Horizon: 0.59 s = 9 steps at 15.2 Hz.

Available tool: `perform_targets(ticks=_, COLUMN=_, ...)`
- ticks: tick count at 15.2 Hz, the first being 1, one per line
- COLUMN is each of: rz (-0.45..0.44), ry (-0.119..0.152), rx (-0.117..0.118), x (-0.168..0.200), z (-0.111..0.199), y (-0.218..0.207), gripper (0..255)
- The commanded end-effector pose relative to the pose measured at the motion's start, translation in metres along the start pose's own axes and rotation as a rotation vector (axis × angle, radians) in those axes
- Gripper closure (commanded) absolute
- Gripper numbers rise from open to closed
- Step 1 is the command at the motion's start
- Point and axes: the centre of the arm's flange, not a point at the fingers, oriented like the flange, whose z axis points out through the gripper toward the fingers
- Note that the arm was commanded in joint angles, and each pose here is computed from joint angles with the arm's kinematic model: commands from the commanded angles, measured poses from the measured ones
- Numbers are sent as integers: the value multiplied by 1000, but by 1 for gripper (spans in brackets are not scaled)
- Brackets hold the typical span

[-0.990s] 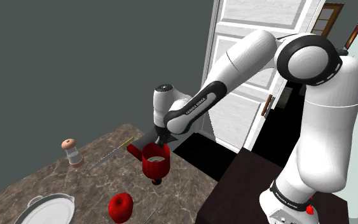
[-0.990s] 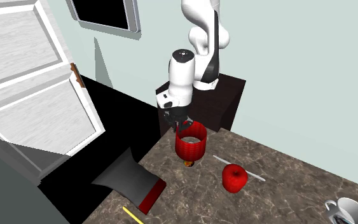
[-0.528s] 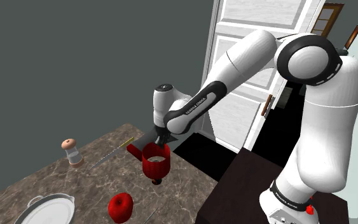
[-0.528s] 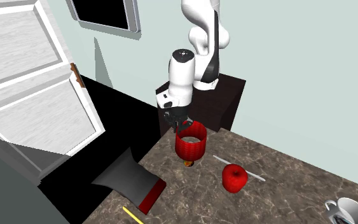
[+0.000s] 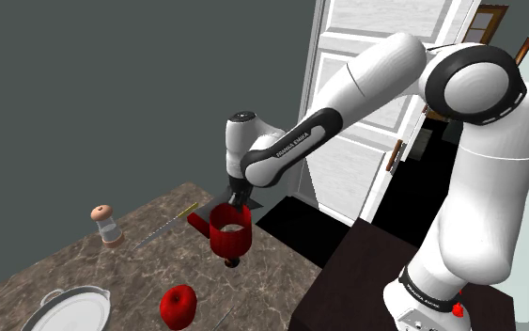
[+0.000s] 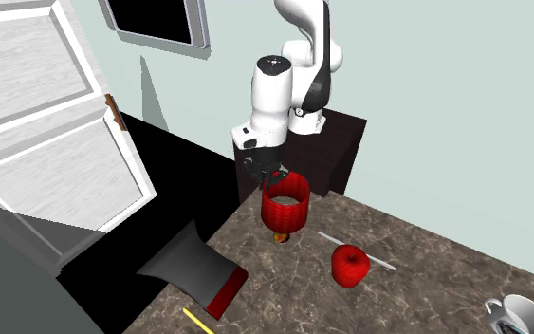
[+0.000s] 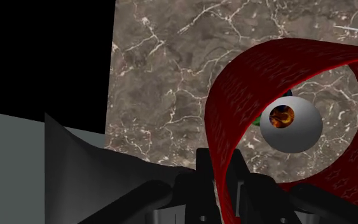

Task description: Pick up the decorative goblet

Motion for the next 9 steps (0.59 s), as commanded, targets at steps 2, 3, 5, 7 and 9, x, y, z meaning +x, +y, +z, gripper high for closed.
perform_targets(ticks=2, rz=0, ry=1, rx=0, x=0, z=-17, y=2, gripper=255)
perform_targets(ticks=3, rz=0, ry=1, rx=0, x=0, z=-22, y=2, gripper=255)
perform_targets(ticks=5, rz=0, ry=1, rx=0, x=1, z=-32, y=2, gripper=255)
perform_targets(ticks=7, rz=0, ry=1, rx=0, x=1, z=-43, y=3, gripper=255)
perform_targets(ticks=9, rz=0, ry=1, rx=0, x=1, z=-44, y=3, gripper=255)
